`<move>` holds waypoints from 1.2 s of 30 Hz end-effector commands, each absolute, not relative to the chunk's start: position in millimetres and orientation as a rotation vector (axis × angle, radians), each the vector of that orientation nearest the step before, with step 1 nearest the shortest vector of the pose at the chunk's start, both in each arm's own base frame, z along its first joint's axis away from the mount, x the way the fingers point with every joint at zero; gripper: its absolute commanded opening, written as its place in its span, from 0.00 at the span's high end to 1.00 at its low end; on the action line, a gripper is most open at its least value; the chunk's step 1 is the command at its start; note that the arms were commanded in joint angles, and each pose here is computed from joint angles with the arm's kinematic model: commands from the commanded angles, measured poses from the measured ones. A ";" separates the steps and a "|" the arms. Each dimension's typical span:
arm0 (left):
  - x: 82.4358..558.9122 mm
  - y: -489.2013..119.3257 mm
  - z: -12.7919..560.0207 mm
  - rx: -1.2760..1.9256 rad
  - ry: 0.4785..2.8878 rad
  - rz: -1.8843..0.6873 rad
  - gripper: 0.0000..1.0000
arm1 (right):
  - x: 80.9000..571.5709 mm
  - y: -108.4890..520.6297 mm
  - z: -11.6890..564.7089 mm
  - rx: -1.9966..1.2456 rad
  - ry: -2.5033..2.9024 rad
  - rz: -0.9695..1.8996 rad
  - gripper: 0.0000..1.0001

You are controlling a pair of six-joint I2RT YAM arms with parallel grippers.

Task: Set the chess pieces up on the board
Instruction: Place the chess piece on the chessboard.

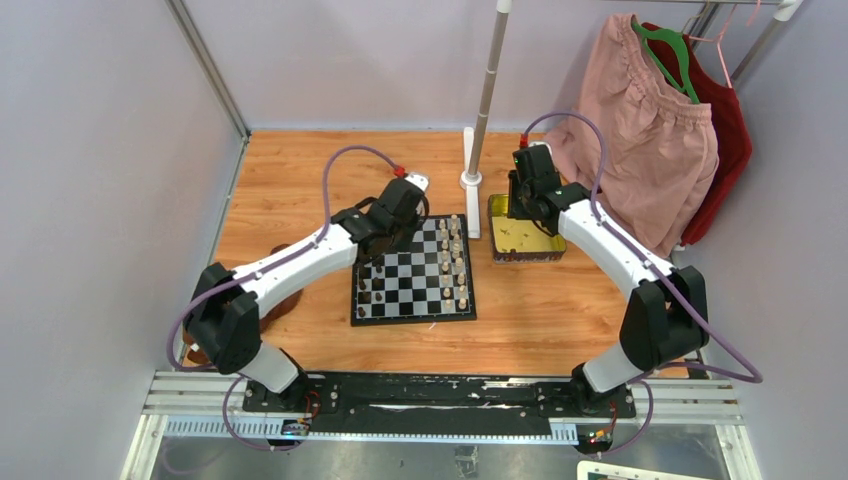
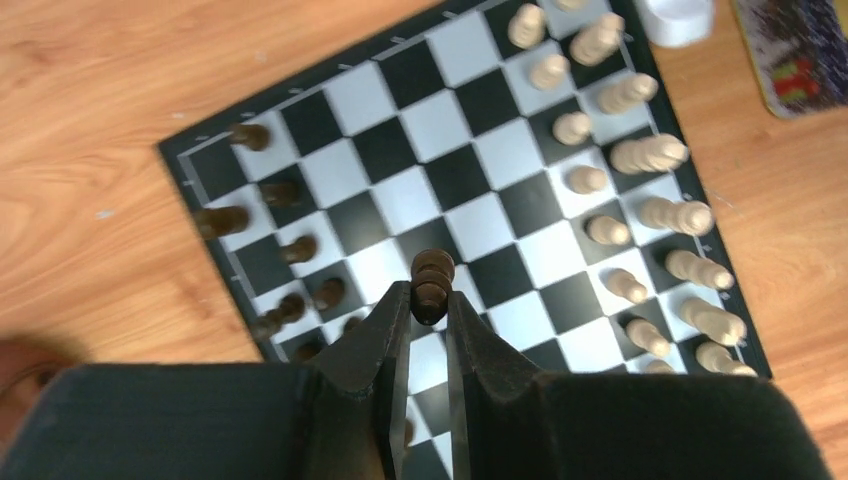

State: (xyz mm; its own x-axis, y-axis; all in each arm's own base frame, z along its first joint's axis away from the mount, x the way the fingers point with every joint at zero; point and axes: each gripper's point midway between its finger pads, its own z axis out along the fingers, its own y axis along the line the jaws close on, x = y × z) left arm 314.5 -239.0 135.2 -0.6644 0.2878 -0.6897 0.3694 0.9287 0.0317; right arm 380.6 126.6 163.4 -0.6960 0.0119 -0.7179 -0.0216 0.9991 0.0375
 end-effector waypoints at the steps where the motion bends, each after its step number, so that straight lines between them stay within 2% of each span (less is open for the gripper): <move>1: 335.1 -193.7 160.5 0.275 2.302 -0.036 0.93 | 391.0 128.1 172.4 0.023 2.317 0.085 0.67; 9: 351.8 -151.3 154.1 0.117 2.359 0.034 0.97 | 391.1 130.8 171.0 0.021 2.323 0.098 0.68; 21: 353.9 -137.2 124.4 -0.009 2.471 0.025 0.97 | 390.9 131.7 164.8 0.019 2.339 0.097 0.68; 36: 349.9 -132.1 103.4 -0.065 2.501 0.004 0.93 | 390.1 130.9 156.7 0.017 2.358 0.086 0.68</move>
